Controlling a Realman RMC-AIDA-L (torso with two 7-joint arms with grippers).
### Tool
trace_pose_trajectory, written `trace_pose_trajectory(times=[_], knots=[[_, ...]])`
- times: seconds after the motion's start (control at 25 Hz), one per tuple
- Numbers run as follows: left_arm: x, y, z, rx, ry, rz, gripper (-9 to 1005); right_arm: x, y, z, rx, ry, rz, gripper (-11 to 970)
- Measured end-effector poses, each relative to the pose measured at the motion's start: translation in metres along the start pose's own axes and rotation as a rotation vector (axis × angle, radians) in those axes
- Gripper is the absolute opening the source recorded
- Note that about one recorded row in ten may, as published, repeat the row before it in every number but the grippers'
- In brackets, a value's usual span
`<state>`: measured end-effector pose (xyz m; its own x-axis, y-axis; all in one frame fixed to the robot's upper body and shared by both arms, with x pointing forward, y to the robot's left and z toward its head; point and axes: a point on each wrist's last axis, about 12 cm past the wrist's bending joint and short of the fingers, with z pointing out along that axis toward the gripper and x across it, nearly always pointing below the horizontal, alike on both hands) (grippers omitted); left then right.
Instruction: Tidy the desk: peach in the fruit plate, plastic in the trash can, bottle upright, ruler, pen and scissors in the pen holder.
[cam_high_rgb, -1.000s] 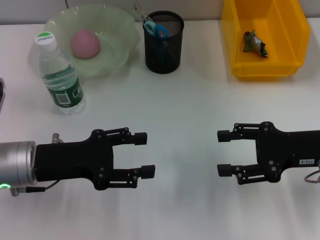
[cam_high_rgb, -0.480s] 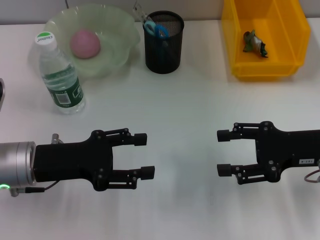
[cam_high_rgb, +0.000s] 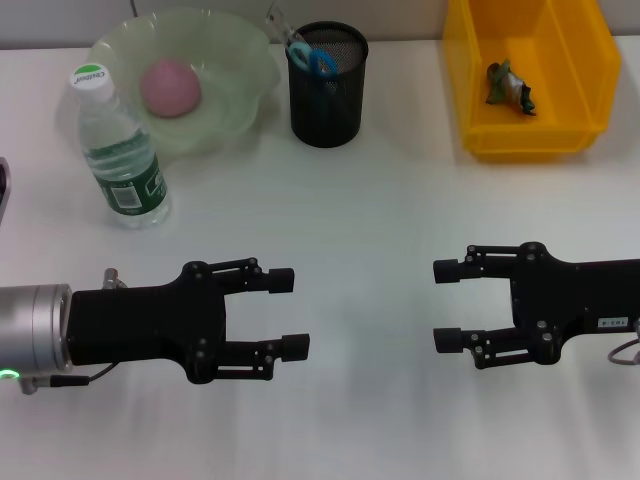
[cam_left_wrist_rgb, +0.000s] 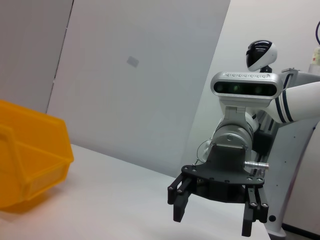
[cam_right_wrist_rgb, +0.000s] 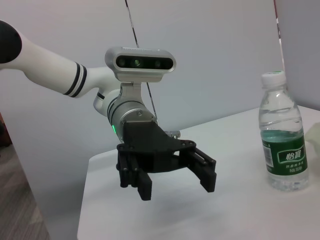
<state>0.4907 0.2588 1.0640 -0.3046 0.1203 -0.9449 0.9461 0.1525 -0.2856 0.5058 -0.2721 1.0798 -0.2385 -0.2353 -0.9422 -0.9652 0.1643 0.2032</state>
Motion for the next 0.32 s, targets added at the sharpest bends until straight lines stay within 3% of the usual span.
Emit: trace_pose_trajectory(times=[0.32], knots=[[0.0000, 0.0000, 0.0000, 0.000, 0.000, 0.000, 788, -0.0001, 0.0002, 0.0000, -0.002, -0.001, 0.000, 784]])
